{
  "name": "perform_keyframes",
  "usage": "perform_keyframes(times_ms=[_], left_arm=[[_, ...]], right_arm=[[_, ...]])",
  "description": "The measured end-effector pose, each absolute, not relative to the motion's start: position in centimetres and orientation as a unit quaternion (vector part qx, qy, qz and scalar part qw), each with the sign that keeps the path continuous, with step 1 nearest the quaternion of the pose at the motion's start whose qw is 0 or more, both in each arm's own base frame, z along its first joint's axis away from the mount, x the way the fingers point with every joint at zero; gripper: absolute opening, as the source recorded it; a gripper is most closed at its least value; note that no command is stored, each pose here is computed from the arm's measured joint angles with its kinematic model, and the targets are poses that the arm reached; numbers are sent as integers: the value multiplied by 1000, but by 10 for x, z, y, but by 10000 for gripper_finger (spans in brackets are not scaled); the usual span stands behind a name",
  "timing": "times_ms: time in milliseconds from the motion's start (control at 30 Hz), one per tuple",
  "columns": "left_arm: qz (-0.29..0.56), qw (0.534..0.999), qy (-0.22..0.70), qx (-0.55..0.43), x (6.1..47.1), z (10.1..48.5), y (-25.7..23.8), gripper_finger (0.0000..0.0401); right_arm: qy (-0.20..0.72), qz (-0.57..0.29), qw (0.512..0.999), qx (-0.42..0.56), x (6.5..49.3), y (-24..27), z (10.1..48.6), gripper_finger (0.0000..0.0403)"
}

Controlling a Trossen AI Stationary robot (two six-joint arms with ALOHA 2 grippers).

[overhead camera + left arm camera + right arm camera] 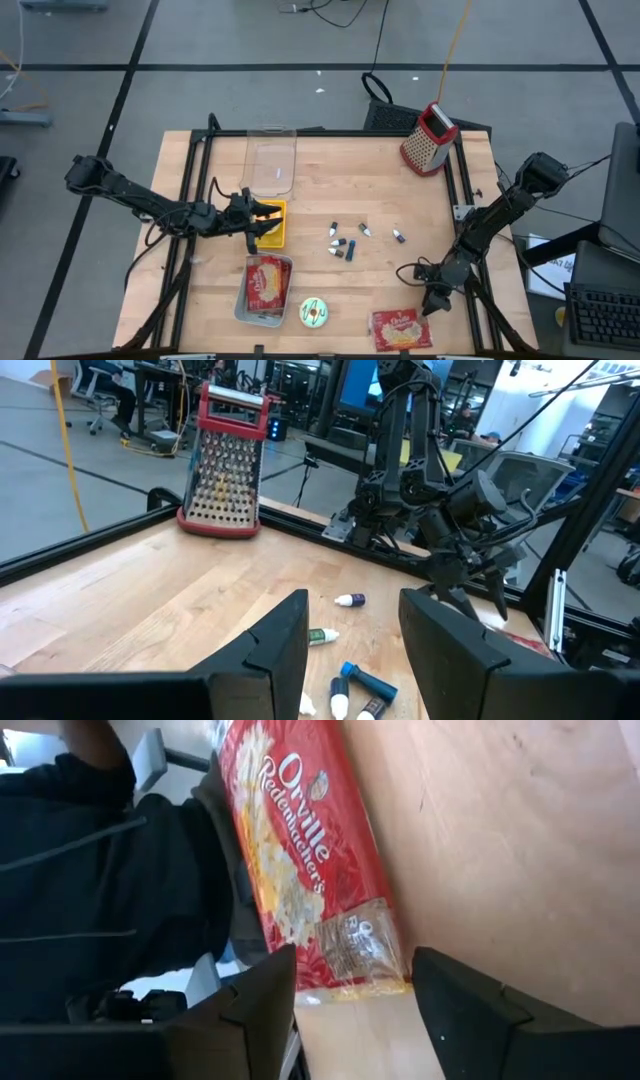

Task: Pick & Place Food Item
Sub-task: Put the red popcorn bag into the white bin

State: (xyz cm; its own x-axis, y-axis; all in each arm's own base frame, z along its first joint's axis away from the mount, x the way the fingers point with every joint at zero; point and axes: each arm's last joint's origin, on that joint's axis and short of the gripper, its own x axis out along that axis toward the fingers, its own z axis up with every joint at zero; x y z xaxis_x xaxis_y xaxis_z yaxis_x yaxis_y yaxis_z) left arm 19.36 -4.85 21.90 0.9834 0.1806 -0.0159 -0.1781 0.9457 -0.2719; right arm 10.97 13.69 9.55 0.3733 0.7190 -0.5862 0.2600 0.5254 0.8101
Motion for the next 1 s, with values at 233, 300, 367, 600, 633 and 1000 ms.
perform_keyframes(times_ms=[233,300,367,600,633,1000], left_arm=[[92,986,-4,-137,194,219,-48,157],[91,986,-5,-137,194,219,-48,157],[92,986,-5,-137,194,219,-48,157],[93,987,-4,-131,194,219,-48,157],[94,987,-4,-131,194,219,-48,157],[104,985,-7,-137,195,219,-43,157]], right_arm=[[544,173,685,452,109,137,95,165],[551,168,685,445,108,136,93,149],[557,164,688,436,107,135,91,129],[557,174,698,414,106,134,90,45],[557,176,700,412,106,134,90,34],[471,199,783,353,115,136,97,1]])
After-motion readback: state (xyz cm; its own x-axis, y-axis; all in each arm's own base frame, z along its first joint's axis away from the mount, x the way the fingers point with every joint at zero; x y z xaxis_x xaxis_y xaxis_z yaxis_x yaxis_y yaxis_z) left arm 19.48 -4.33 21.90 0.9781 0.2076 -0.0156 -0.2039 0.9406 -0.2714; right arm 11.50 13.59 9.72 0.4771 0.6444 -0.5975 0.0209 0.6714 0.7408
